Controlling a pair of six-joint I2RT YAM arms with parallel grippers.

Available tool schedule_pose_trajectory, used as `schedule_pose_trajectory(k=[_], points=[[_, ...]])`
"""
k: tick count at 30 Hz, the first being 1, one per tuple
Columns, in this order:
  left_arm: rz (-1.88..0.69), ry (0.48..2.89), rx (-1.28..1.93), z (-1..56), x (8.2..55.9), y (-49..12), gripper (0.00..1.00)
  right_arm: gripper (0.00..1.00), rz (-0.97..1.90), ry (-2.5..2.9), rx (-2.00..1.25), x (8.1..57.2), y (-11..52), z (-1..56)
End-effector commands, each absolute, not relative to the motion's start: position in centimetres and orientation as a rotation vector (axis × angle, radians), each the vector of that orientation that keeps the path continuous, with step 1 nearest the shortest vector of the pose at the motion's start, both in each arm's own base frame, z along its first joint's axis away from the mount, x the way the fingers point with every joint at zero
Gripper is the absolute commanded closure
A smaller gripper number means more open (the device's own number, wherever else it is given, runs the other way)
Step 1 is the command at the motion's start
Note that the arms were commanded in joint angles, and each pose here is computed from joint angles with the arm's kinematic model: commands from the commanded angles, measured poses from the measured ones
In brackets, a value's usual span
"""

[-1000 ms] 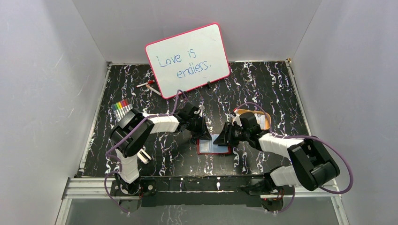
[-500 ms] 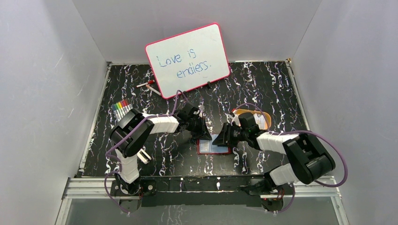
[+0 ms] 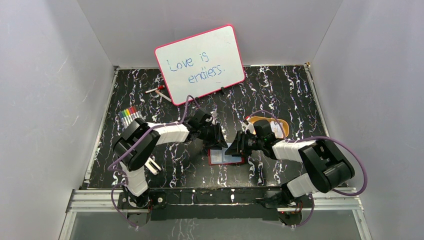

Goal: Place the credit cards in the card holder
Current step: Turn over the card slot in the card holder.

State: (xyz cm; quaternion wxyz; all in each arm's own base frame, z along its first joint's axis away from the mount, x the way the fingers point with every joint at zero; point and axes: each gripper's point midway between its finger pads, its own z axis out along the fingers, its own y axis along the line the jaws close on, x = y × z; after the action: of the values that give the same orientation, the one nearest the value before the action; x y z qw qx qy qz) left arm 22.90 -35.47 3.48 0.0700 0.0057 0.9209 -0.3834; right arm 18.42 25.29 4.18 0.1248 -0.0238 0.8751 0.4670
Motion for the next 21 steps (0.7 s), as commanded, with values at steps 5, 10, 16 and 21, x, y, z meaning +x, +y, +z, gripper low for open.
schedule_pose_trajectory(k=[5,10,16,21], points=[[-1.023,2.740,0.024,6.4,23.7,-33.7,0.56,0.51,1.415,2.459,-0.158,19.4,26.3,6.5],[-0.999,2.695,0.021,7.8,24.2,-33.3,0.51,0.51,1.420,2.449,-0.168,19.5,26.5,6.7],[-0.923,2.640,0.005,10.0,24.8,-31.9,0.49,0.51,1.431,2.433,-0.183,19.9,27.0,7.2],[-0.745,2.509,-0.130,12.2,25.7,-27.0,0.50,0.50,1.436,2.424,-0.228,20.2,28.2,7.7]])
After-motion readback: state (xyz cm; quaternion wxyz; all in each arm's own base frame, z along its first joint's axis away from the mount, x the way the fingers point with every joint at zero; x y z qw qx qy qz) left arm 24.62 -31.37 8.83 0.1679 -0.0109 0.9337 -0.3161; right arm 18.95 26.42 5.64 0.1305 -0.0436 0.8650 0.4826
